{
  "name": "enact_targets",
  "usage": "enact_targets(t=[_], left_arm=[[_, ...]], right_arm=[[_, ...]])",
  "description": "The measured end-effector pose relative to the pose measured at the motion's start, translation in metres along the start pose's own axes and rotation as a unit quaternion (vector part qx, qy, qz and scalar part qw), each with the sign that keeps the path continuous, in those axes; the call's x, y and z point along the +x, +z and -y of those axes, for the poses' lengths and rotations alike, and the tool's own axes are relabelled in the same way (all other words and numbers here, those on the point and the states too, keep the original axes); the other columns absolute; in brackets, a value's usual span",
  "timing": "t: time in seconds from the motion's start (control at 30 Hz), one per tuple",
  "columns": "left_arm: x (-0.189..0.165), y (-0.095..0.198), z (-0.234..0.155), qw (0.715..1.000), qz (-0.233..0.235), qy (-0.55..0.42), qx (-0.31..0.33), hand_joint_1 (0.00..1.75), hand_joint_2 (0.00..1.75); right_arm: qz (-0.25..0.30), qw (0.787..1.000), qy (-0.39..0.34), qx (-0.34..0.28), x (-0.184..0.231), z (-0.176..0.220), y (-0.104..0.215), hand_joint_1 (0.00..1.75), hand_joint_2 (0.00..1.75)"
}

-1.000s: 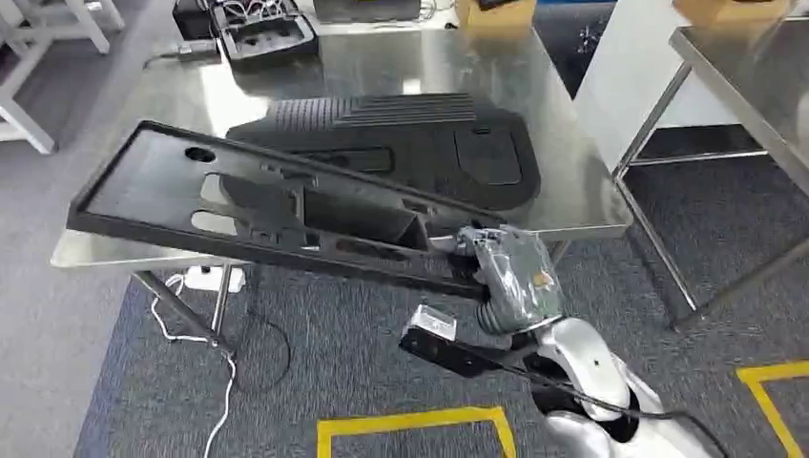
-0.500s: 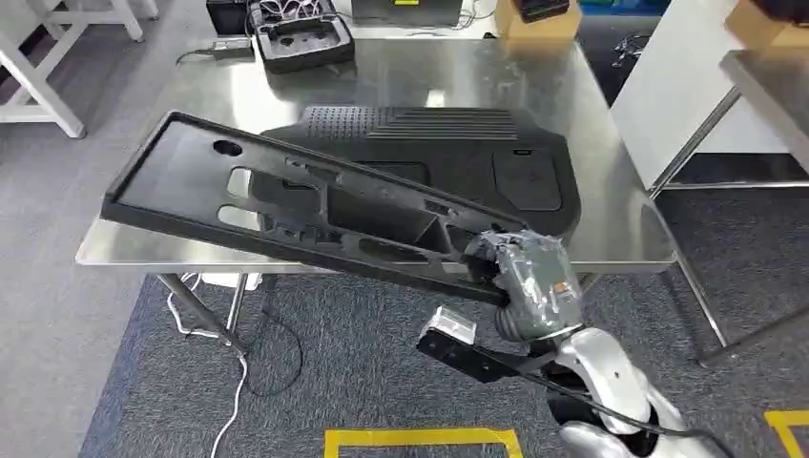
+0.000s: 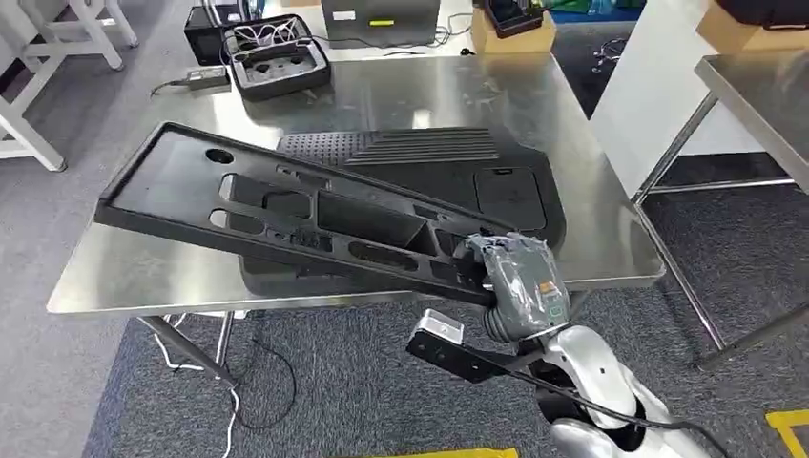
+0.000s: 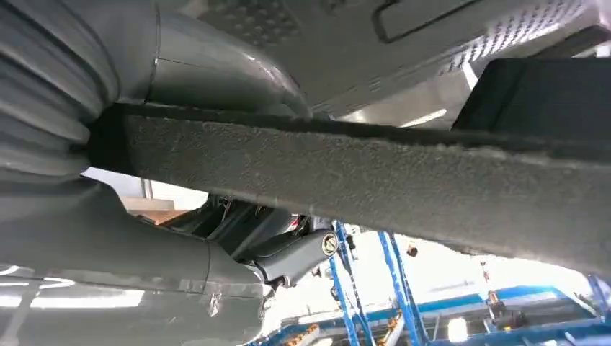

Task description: Take the parts from the cabinet and place them on the table.

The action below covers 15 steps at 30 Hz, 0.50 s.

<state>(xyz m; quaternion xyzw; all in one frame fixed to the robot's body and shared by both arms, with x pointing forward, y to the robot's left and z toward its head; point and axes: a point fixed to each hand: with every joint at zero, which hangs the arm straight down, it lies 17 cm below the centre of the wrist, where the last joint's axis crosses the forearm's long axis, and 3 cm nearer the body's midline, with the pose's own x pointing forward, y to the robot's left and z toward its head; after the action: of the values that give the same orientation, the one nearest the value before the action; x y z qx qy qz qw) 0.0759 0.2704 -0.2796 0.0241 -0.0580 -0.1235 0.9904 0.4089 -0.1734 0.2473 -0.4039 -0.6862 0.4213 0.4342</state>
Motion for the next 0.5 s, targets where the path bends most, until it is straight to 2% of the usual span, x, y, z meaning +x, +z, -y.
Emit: enact_targets(t=[0.5], left_arm=[[0.0002,0.0003,0.0055,1.000,0.000,-0.002,-0.002,0.00,1.75]], right_arm=[[-0.004,1.000,0.000,0.004,-0.0021,-0.0039,0.0035,1.75,1.75]])
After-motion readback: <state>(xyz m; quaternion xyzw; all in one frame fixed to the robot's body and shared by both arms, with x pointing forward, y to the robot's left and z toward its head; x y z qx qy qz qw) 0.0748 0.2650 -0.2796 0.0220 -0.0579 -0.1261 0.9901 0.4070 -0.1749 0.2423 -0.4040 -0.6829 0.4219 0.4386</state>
